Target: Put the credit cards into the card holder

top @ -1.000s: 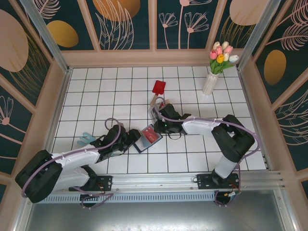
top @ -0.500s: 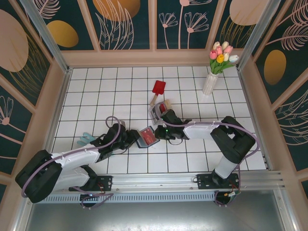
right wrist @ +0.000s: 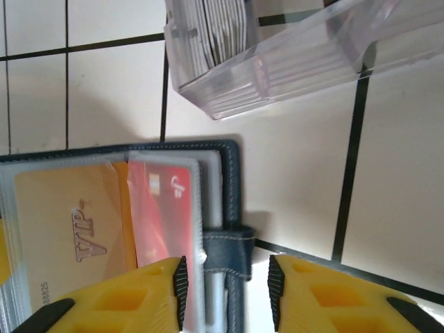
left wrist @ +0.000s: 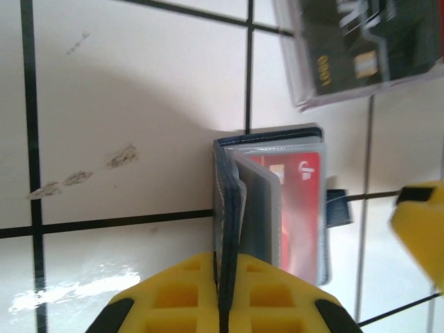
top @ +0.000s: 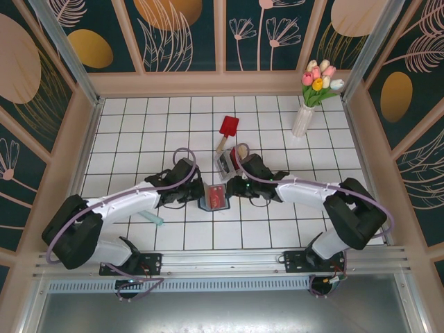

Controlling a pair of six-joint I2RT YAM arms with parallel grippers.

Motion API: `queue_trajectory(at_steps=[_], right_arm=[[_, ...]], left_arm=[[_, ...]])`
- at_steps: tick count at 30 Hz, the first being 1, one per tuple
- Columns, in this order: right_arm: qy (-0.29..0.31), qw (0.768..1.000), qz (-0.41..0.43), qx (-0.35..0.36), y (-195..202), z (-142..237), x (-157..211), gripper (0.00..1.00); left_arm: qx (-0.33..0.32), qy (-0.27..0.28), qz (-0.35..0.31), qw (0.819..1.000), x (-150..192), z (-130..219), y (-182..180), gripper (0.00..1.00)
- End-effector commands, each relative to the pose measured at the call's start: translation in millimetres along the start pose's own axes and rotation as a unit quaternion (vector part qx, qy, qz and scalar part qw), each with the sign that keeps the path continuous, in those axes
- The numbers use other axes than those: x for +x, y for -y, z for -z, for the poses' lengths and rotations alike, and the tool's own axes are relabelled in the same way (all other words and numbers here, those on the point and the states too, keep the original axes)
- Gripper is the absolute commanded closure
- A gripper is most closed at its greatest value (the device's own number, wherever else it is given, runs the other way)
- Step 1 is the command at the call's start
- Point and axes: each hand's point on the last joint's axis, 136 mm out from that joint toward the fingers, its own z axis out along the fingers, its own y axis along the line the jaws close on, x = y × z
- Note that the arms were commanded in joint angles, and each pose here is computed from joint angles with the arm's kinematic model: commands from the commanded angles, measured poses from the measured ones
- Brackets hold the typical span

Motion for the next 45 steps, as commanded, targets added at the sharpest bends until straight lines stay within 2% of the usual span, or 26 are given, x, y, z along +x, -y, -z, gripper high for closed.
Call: queue_trajectory(at_steps=[1,6,8,12,15,21,26,29,34,37,39,43,45], right_arm=[[-0.012,1.000,0.015,0.024,5,-7,-1,0.60],[-0.040,0.999,0.033,0.010,-5,-21,10,0.60],[-0.046,0.998,0.045,0.024,-4,-26,14,0.61],[-0.056,0.995,0.057,0.060,8,-34,17,0.74],[-0.039,0.992,0.060,0.104,21,-27,13,0.83],[-0.009,0.991,0.004,0.132,58,-6,7,0.81],[-0.006,0.989,-0.025,0.146,80,0,13,0.77],[0.009,0.994,-0.009,0.107,60,5,3,0.76],[0.019,0.999,0.040,0.009,1,5,-9,0.70],[0.018,0.995,0.097,0.007,-24,-4,-4,0.70],[0.016,0.992,0.121,0.030,-27,-10,-2,0.71],[-0.018,0.990,0.139,0.002,-37,-23,8,0.75],[-0.030,0.992,0.121,0.022,-26,-32,11,0.80]], left_arm=[[-0.027,-0.026,-0.032,0.999,8,1,-8,1.00],[-0.016,-0.022,-0.023,0.999,6,-1,-3,1.00],[-0.017,-0.023,-0.021,0.999,6,-1,-4,1.00],[-0.020,-0.018,-0.018,0.999,5,0,-6,1.00],[-0.031,-0.011,-0.017,0.999,4,3,-10,1.00],[-0.070,-0.002,-0.022,0.997,3,7,-27,1.00],[-0.070,-0.006,-0.025,0.997,6,6,-29,1.00],[-0.054,-0.009,-0.031,0.998,7,4,-23,1.00],[-0.047,-0.008,-0.038,0.998,4,2,-17,1.00],[-0.047,-0.012,-0.037,0.998,5,0,-18,1.00],[-0.046,-0.012,-0.037,0.998,5,0,-17,1.00],[-0.048,-0.013,-0.041,0.998,5,0,-18,1.00],[-0.049,-0.011,-0.041,0.998,5,1,-19,1.00]])
